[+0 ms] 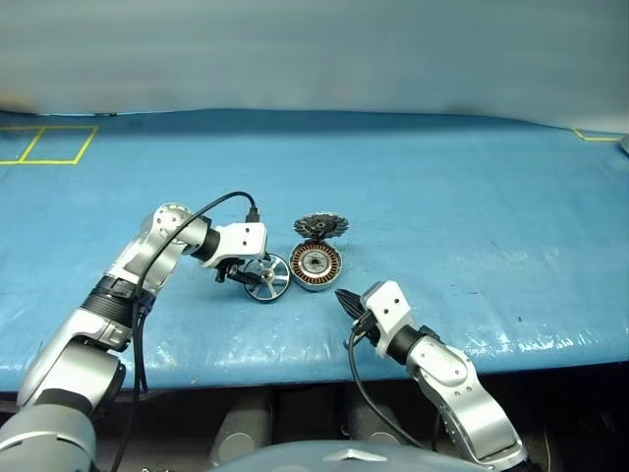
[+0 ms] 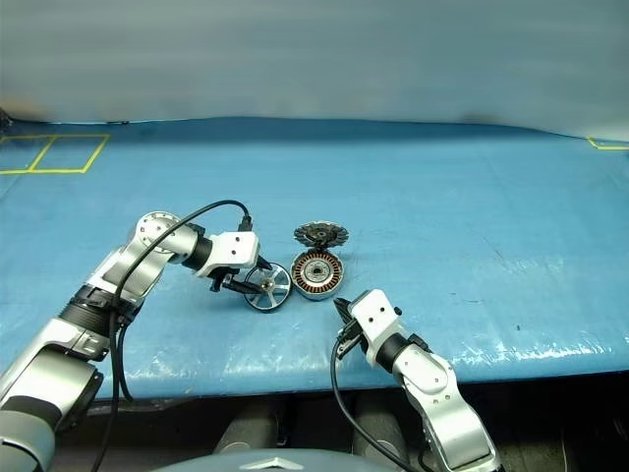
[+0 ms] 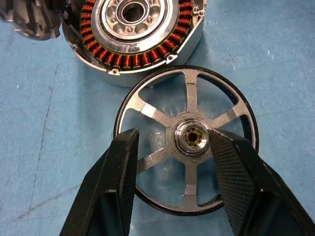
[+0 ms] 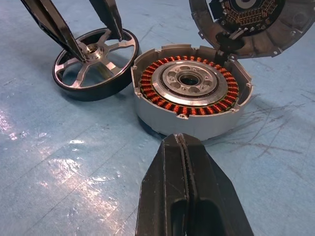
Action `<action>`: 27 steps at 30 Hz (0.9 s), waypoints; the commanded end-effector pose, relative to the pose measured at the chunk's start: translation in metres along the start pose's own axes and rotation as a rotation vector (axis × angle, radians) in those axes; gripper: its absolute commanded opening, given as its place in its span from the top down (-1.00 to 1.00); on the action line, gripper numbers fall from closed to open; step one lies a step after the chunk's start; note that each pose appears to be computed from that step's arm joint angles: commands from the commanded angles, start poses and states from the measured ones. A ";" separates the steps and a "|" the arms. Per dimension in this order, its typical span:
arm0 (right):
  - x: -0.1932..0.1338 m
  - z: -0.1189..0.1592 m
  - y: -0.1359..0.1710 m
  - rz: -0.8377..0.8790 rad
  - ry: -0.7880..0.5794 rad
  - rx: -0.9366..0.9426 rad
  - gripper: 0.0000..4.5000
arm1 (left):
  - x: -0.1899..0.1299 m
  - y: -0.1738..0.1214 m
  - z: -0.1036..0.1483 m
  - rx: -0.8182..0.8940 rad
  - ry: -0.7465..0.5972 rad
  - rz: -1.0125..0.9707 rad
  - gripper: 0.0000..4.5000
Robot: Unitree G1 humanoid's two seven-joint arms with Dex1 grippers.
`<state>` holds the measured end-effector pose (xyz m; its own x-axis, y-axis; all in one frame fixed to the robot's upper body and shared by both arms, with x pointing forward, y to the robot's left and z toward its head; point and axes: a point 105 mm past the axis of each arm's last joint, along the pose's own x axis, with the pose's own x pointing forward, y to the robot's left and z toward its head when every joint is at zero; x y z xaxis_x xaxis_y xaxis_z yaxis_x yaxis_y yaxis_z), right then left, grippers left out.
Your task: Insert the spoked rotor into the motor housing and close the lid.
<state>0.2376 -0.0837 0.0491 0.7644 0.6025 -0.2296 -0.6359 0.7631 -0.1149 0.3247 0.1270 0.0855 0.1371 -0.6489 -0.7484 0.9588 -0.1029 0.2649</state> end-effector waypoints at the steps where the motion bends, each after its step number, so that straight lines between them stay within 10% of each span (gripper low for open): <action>1: 0.000 0.003 0.003 0.000 -0.016 -0.005 1.00 | 0.000 0.001 0.003 0.026 0.009 -0.018 -0.05; 17: 0.003 -0.005 0.001 -0.009 0.011 -0.022 1.00 | 0.010 -0.006 -0.009 0.054 0.074 -0.058 -0.05; 22: 0.004 -0.005 0.002 -0.011 0.010 -0.022 1.00 | 0.013 -0.011 -0.016 0.076 0.099 -0.065 0.39; 27: 0.004 -0.006 0.002 -0.013 0.013 -0.022 1.00 | 0.016 -0.018 -0.016 0.059 0.090 -0.101 0.42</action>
<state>0.2367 -0.0831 0.0327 0.7613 0.5839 -0.2821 -0.6321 0.7652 -0.1222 0.3234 0.1266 0.0773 0.1227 -0.5986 -0.7916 0.9370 -0.1931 0.2912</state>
